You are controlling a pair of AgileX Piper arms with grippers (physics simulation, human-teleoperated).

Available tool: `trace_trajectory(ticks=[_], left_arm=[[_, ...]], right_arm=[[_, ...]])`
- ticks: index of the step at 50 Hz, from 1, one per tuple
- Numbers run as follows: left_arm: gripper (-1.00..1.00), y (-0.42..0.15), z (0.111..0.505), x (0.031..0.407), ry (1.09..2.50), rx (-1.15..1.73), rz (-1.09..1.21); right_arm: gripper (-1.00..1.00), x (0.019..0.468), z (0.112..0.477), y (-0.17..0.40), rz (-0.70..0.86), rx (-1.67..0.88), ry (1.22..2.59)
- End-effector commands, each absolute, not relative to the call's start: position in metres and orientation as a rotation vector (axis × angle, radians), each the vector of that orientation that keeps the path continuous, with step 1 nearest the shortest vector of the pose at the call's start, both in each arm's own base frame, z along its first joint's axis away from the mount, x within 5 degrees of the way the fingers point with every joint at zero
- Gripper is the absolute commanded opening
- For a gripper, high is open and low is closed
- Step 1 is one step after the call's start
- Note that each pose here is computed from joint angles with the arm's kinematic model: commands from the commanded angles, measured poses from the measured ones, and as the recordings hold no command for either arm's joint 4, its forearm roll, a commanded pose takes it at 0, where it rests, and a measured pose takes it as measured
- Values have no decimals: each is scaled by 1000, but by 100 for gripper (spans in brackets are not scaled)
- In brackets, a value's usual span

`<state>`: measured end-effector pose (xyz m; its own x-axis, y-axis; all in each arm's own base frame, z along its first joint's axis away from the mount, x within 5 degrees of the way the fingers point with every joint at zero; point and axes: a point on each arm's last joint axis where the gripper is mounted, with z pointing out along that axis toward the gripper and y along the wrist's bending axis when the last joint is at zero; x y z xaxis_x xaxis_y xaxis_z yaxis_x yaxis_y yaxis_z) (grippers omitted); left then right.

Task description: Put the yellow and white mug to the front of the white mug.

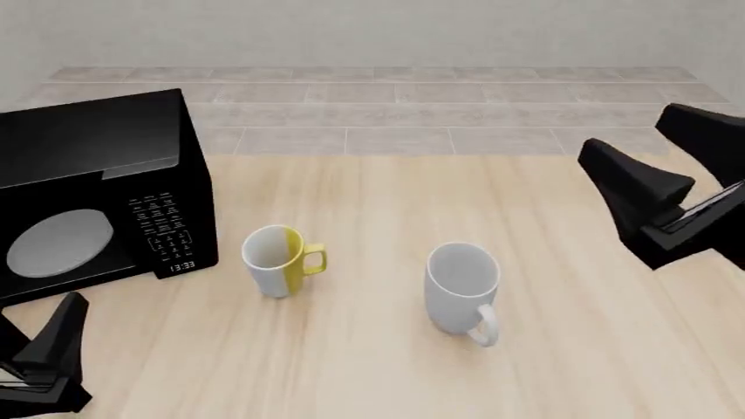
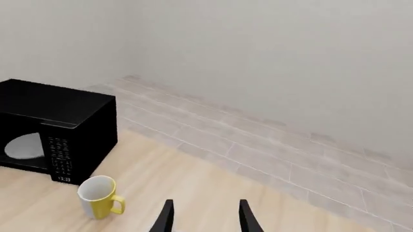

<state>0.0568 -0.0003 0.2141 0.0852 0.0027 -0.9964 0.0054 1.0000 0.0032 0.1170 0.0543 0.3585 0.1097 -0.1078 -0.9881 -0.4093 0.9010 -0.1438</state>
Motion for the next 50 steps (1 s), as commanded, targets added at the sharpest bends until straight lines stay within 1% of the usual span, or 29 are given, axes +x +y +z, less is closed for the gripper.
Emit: trace_trajectory(ticks=[1,7,9,13,19,23,31,39,42,50], left_arm=[[100,0,214,57,1485,3,2],[100,0,214,57,1485,3,2],[100,0,214,57,1485,3,2],[100,0,214,57,1485,3,2],[100,0,214,57,1486,3,2],[100,0,214,57,1485,3,2],[100,0,214,57,1485,3,2],[100,0,214,57,1486,3,2],[100,0,214,57,1486,3,2],[100,0,214,57,1485,3,2]], right_arm=[[100,146,401,92,182,-686,1450],[100,160,421,120,140,-877,1437],[100,164,423,125,136,-907,1445],[100,168,431,137,106,-996,1418],[100,180,433,158,58,-1132,1397],[100,192,428,177,18,-1247,1393],[100,213,412,192,-51,-1355,1391],[100,228,407,202,-90,-1421,1390],[100,235,399,204,-116,-1452,1399],[100,240,396,214,-108,-1484,1403]])
